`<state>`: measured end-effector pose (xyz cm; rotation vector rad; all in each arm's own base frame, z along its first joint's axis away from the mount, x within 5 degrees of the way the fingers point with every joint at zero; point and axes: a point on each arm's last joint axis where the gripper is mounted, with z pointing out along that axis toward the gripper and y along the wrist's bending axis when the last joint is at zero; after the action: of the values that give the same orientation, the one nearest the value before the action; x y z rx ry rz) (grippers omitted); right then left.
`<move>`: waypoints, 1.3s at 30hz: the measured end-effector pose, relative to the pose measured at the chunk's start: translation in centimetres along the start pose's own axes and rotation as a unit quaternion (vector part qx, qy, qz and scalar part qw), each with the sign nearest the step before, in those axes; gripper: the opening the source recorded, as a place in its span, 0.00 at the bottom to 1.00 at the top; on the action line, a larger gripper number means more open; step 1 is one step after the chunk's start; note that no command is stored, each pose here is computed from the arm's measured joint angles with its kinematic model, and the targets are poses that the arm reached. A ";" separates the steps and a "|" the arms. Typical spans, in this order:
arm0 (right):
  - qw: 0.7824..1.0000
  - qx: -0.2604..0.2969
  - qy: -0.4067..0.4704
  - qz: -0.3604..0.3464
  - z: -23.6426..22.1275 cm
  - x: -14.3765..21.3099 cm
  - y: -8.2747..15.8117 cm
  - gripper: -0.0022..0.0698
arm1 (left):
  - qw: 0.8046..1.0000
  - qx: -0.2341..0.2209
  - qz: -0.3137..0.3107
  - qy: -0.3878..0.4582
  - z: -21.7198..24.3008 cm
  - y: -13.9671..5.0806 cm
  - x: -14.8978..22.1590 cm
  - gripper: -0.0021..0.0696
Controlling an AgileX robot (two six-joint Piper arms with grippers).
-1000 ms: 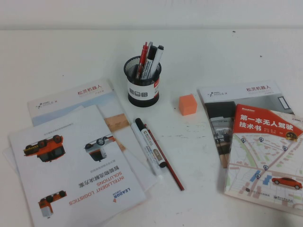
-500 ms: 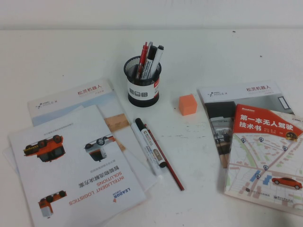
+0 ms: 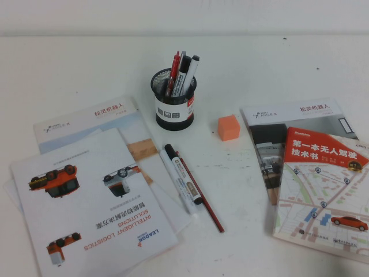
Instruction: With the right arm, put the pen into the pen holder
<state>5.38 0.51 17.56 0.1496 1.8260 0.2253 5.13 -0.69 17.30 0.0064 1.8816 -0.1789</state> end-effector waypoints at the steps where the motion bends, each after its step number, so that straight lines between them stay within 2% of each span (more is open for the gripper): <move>1: 1.000 -0.003 -0.006 0.006 0.0 -0.1 0.1 0.00 | 1.000 0.000 0.000 0.000 0.0 0.0 0.0 0.03; 4: 0.998 -0.019 -0.024 0.047 0.0 -0.5 0.3 0.00 | 1.000 0.000 0.000 0.000 0.0 0.0 0.0 0.03; 7: 0.988 -0.046 -0.044 0.137 -0.1 -0.9 0.7 0.00 | 1.000 0.000 0.000 0.000 0.0 0.0 0.0 0.03; 10: 0.959 -0.080 -0.052 0.266 -0.2 -1.3 1.1 0.00 | 1.000 0.000 0.000 0.000 0.0 0.0 0.0 0.03; 13: 0.925 -0.102 -0.053 0.361 -0.2 -1.6 1.4 0.00 | 1.000 0.000 0.000 0.000 0.0 0.0 0.0 0.03; 21: 0.913 -0.105 -0.065 0.389 -0.3 -1.8 1.3 0.00 | 1.000 0.000 0.000 0.000 0.0 0.0 0.0 0.03; 25: 0.932 -0.107 -0.048 0.342 -0.2 -1.5 1.5 0.00 | 1.000 0.000 0.000 0.000 0.0 0.0 0.0 0.03; 29: 0.952 -0.114 0.013 0.285 -0.3 -1.8 2.4 0.00 | 1.000 0.000 0.000 0.000 0.0 0.0 0.0 0.03; 34: 0.979 -0.105 0.100 0.142 -0.4 -6.7 4.1 0.00 | 1.000 0.000 0.000 0.000 0.0 0.0 0.0 0.03; 36: 0.981 -0.093 0.148 0.085 -0.1 -9.3 4.7 0.00 | 1.000 0.000 0.000 0.000 0.0 0.0 0.0 0.03; 39: 0.964 -0.064 0.257 0.019 1.7 -12.0 5.1 0.00 | 1.000 0.000 0.000 0.000 0.0 0.0 0.0 0.03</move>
<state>10.10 2.95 29.54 0.0352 2.3168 0.4389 5.13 -0.69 17.30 0.0064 1.8816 -0.1789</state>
